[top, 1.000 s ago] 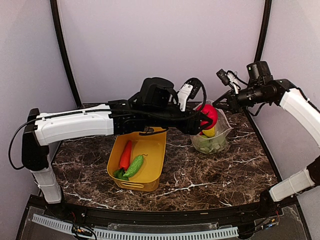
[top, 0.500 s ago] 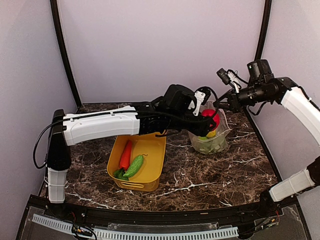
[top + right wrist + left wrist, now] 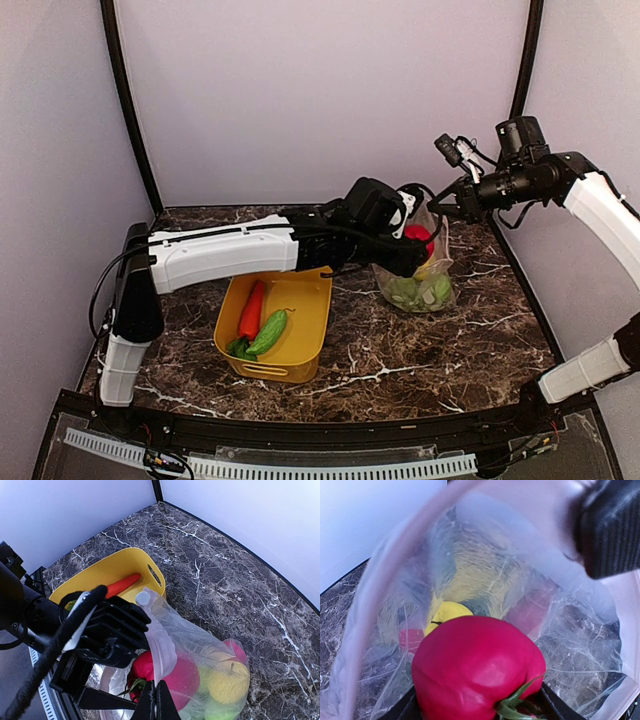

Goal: Place the food in the zip-top bag and seal the zipper
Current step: Place the fake fruit in the zipper food storage bag.

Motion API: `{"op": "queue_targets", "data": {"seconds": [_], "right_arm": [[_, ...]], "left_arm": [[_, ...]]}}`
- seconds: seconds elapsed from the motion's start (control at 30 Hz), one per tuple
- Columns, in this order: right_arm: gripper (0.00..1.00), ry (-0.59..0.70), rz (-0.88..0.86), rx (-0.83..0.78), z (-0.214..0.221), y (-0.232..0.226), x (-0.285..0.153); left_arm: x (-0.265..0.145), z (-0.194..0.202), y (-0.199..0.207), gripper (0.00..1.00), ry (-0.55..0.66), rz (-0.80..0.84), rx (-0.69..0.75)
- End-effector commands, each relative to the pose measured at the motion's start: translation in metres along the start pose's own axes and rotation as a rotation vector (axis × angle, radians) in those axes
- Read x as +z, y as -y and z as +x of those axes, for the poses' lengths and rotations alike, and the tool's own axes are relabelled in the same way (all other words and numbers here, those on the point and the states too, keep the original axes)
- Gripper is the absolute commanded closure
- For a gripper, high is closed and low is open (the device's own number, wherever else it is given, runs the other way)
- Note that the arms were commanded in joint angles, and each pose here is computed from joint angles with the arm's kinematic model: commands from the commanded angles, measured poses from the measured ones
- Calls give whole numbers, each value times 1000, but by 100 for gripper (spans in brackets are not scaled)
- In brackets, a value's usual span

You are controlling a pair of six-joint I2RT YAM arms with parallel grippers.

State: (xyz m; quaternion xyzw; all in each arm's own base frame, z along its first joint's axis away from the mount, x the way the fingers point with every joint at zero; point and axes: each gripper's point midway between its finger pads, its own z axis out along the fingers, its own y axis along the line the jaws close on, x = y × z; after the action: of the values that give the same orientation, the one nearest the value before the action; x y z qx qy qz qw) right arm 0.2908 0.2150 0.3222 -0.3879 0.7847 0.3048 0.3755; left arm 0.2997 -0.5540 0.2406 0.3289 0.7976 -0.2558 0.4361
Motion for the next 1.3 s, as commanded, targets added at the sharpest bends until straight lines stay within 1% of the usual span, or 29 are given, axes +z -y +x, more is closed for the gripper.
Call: {"op": "queue_targets", "data": {"seconds": [0.0,0.03,0.07,0.1,0.2,0.33,0.47,0.63,0.73,0.83,0.93,0.97,1.0,1.07,1.17,1.2,1.27], "right_arm": [[100,52,-5,-32,-15,-10,-11],[100,51,-6,-31,-14,-11,-10],[100,51,-5,-30,-14,-10,-10],[100,53,-5,-29,-15,-11,-11],[100,53,-2,-29,-15,-10,-12],[100,46,7,-26,-12,-8,-10],[100,41,10,-18,-11,-6,-8],[100,42,9,-15,-12,-5,-6],[100,41,5,-12,-12,-5,-5],[100,41,6,-12,-12,-4,-5],[100,41,10,-14,-12,-4,-5],[100,40,10,-14,-11,-4,-6],[100,39,10,-15,-10,-4,-5],[100,38,11,-13,-9,-4,-5],[100,37,9,-14,-8,-4,-4],[100,38,9,-16,-9,-4,-5],[100,42,9,-20,-10,-5,-6]], "left_arm": [[-4,-6,7,62,1,23,7],[-4,-9,9,56,5,30,6],[-5,-9,10,52,4,35,6],[-7,-14,11,44,12,39,6],[-14,-23,13,34,15,49,12],[-34,-44,17,30,52,64,27],[-46,-53,20,26,68,71,72],[-53,-52,20,21,52,74,95],[-49,-47,19,15,43,72,98],[-52,-50,14,12,48,45,83],[-65,-58,15,11,66,39,72],[-77,-68,16,12,93,38,73],[-81,-66,18,13,94,34,81],[-98,-74,25,16,133,47,93],[-121,-80,39,25,180,122,120],[-125,-78,46,30,178,158,132],[-128,-66,44,36,140,162,145]]}}
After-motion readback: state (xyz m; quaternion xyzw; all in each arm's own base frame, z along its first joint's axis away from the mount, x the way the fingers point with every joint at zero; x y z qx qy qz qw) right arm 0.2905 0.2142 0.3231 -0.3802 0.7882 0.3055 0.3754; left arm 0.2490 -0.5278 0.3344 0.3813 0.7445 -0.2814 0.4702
